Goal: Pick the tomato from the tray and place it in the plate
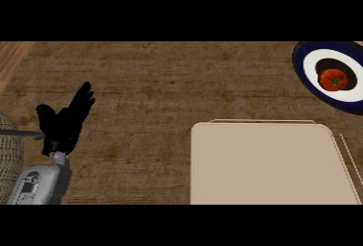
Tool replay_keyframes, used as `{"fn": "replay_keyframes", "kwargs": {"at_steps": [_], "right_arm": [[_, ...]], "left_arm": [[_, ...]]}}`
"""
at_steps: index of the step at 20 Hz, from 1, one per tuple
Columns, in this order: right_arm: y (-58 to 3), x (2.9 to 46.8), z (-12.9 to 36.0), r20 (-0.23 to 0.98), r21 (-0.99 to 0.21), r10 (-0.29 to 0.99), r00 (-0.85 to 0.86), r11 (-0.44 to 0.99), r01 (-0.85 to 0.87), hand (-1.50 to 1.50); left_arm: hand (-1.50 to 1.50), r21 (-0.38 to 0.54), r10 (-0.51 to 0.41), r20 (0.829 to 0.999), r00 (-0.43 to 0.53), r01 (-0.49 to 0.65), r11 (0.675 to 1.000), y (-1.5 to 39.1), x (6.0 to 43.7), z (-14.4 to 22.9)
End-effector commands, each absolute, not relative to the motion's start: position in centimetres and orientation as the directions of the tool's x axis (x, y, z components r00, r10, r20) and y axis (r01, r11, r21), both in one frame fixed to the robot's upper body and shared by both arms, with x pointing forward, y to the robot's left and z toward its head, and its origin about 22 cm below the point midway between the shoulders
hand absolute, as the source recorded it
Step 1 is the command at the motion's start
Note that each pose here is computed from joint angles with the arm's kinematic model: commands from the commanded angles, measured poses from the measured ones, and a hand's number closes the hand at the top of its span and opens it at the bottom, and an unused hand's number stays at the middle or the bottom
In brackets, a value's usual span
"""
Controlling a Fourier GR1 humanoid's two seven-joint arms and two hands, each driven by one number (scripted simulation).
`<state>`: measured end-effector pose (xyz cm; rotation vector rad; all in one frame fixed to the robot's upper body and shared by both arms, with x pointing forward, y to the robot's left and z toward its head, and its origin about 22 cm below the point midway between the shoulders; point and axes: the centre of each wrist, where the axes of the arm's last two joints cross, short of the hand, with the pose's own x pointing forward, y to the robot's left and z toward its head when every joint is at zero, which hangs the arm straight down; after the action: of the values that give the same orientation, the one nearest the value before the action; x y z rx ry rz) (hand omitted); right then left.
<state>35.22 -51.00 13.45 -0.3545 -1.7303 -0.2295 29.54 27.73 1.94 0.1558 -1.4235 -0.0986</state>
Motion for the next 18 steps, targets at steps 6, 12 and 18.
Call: {"fn": "replay_keyframes", "kwargs": {"at_steps": [6,12,18], "right_arm": [[-54.3,31.5,12.3,0.971,-0.008,0.095,-0.22,0.93,0.368,-1.5],[-55.5,29.3,10.5,0.972,-0.041,0.129,-0.196,0.916,0.398,-1.5],[-55.9,28.6,10.1,0.977,-0.053,0.134,-0.167,0.906,0.42,-1.5]], "left_arm": [[0.0,0.155,-0.151,0.979,0.136,-0.016,0.988,28.4,29.9,3.0],[0.0,0.152,-0.153,0.977,0.148,0.012,0.988,27.0,28.2,2.7],[0.0,0.16,-0.16,0.978,0.131,0.01,0.987,27.0,29.4,2.8]]}}
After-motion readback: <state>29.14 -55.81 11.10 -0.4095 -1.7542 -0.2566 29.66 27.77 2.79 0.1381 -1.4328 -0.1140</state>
